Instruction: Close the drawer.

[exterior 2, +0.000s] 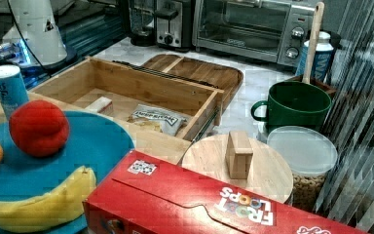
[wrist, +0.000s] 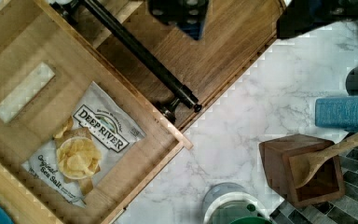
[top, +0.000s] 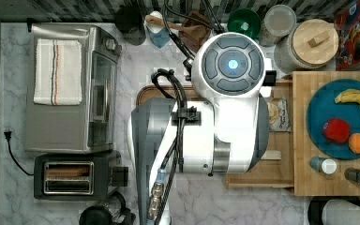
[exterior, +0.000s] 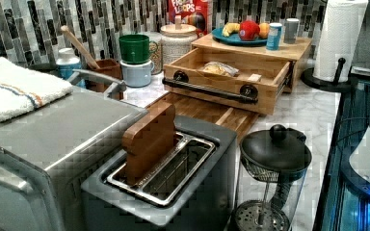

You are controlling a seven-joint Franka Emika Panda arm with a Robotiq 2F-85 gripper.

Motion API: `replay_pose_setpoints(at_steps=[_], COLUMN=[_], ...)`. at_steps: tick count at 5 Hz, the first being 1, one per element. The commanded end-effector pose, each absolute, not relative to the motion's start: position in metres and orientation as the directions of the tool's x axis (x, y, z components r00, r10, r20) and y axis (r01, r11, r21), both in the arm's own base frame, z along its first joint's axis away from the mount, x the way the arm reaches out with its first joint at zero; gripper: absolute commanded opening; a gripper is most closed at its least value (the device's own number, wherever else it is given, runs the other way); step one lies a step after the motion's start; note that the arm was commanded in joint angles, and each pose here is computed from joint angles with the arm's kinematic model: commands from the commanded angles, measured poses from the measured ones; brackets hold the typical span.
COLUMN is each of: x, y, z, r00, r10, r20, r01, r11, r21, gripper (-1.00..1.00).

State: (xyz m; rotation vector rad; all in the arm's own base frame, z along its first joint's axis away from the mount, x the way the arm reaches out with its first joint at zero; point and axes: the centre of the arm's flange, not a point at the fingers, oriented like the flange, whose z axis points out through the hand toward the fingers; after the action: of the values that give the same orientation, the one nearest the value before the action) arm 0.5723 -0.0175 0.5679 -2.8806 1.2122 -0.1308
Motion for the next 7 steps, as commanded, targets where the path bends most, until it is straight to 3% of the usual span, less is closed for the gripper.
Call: replay_pose_setpoints(at_steps=[1, 2, 3, 5, 6, 7], x=[0.572, 0.58, 0.588, 0.575, 0.557, 0.541], y=[-0.017, -0.025, -0.015, 0.034, 0.052, 0.058], z=[0.568, 0.569, 0.568, 0.51, 0.473, 0.443], r00=[0.697, 0.721, 0.752, 0.808, 0.842, 0.864], r10=[-0.714, -0.692, -0.658, -0.589, -0.539, -0.502], r20=[0.072, 0.041, -0.016, -0.001, 0.032, 0.04], r01=[-0.713, -0.69, -0.658, -0.587, -0.533, -0.493], r11=[-0.7, -0.722, -0.751, -0.805, -0.839, -0.86], r21=[-0.045, -0.047, -0.051, -0.081, -0.114, -0.132], gripper=[1.0, 1.0, 1.0, 1.0, 1.0, 0.79])
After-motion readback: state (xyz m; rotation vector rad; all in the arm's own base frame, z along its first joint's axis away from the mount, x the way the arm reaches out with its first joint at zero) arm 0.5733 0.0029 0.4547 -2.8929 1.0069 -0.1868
